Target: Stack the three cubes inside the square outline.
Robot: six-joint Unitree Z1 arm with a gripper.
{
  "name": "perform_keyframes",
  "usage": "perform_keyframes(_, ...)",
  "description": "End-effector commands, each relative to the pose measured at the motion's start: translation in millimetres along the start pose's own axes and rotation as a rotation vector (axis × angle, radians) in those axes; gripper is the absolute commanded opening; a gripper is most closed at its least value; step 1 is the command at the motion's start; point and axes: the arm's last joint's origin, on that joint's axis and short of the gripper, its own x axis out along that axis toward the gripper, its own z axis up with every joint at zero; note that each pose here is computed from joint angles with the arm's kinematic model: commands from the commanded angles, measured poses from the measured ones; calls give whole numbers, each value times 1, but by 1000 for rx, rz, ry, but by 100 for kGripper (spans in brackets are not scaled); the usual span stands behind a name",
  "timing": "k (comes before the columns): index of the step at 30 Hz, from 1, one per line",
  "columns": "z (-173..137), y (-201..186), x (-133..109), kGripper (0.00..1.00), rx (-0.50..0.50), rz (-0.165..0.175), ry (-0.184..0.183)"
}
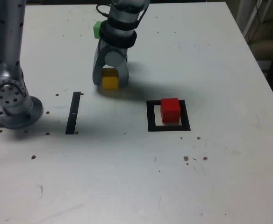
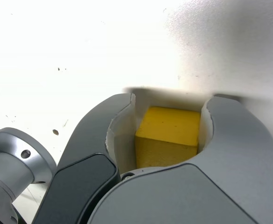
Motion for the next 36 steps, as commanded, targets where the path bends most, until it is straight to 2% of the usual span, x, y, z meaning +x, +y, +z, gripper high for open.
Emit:
perform_keyframes(1,2,-1,-1,33,7,0,-2)
perform_keyframes(11,5,-22,-29,33,64,19,-63)
perform_keyframes(19,4,-46,-62,34,98,39,-67)
perform_keyframes(25,10,-66,-85,34,122,59,-106)
perform_keyframes(33,24,-91,-103,34,124,43,-167)
perform_keyframes(36,31,-101,-107,34,129,35,-180)
